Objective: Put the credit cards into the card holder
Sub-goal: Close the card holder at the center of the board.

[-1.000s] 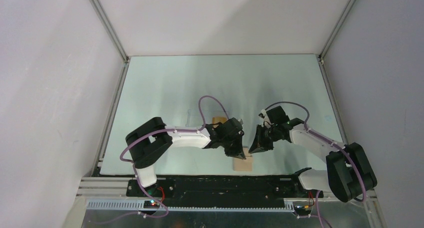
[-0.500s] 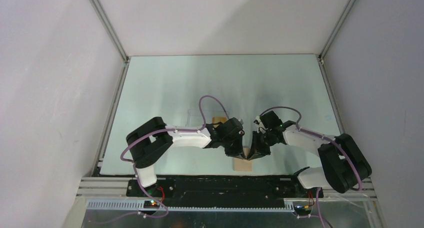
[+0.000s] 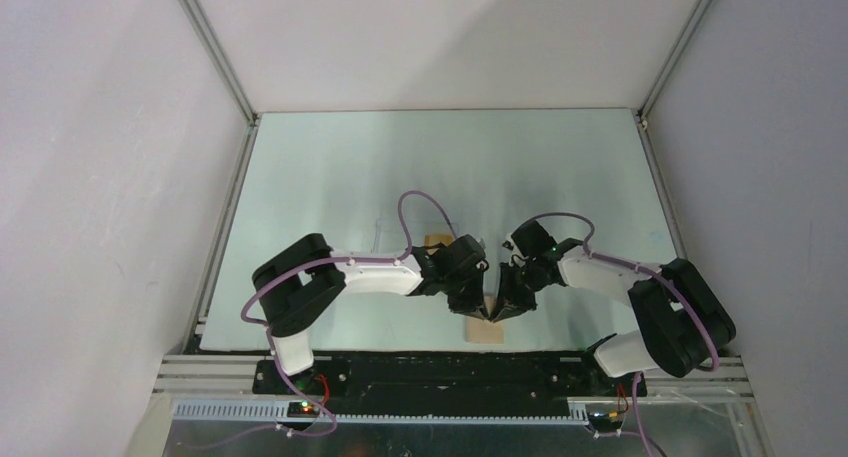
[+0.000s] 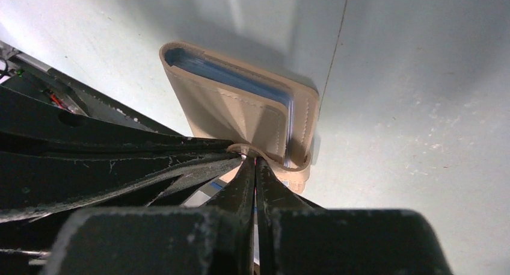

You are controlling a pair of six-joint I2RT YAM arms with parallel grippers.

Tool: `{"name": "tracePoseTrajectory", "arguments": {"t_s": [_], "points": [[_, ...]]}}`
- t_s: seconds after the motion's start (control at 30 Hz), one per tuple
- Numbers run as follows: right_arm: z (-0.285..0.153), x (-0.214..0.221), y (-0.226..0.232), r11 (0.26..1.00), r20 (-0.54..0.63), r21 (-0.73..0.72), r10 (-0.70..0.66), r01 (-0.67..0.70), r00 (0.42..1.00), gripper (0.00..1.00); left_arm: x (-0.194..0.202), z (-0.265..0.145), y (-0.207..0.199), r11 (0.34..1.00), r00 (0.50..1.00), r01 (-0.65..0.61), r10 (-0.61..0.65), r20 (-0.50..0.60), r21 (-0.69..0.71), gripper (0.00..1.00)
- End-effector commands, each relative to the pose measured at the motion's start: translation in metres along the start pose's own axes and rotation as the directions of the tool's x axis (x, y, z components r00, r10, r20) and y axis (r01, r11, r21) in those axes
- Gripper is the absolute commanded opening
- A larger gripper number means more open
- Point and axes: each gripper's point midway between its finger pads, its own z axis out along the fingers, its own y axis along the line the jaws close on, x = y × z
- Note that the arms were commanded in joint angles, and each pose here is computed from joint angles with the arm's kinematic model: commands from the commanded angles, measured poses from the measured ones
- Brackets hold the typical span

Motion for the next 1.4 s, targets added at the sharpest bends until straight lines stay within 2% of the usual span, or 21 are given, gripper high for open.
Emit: {"name": "tracePoseTrajectory", "arguments": {"t_s": [0.0, 0.2, 0.47, 0.7, 0.8, 0.87, 1.17, 1.37], "points": [[0.019, 0.007, -0.047, 0.968, 0.020, 0.251, -0.003, -0.002, 1.000, 0.00, 0.009, 0.014, 0.049, 0.983, 0.999, 0.025, -0.028, -0.016, -0.184, 0.00], [0.018, 0.022, -0.072, 0.903, -0.016, 0.430, 0.005, 0.003, 1.000, 0.00, 0.019, 0.022, 0.048, 0.981, 0.998, 0.025, -0.036, -0.055, -0.194, 0.00], [0.023, 0.031, -0.087, 0.838, -0.052, 0.545, 0.004, 0.025, 0.999, 0.00, 0.026, 0.025, 0.056, 0.973, 0.995, 0.053, -0.069, -0.065, -0.226, 0.00], [0.030, 0.039, -0.084, 0.840, -0.084, 0.539, -0.018, 0.061, 0.996, 0.00, 0.015, 0.012, 0.039, 0.984, 0.999, 0.021, -0.027, -0.028, -0.177, 0.00], [0.028, 0.038, -0.079, 0.853, -0.077, 0.519, -0.025, 0.061, 0.997, 0.00, 0.003, -0.003, 0.024, 0.991, 0.999, 0.020, -0.016, 0.030, -0.135, 0.15], [0.028, 0.038, -0.074, 0.863, -0.077, 0.502, -0.028, 0.063, 0.997, 0.00, -0.003, -0.010, 0.018, 0.993, 0.998, 0.023, -0.017, 0.052, -0.116, 0.18], [0.028, 0.037, -0.064, 0.885, -0.081, 0.460, -0.039, 0.072, 0.996, 0.00, -0.013, -0.031, 0.016, 0.995, 0.993, 0.046, -0.036, 0.114, -0.088, 0.26], [0.029, 0.037, -0.061, 0.893, -0.080, 0.445, -0.042, 0.074, 0.996, 0.00, -0.009, -0.026, 0.014, 0.998, 0.996, 0.034, -0.029, 0.087, -0.061, 0.28]]}}
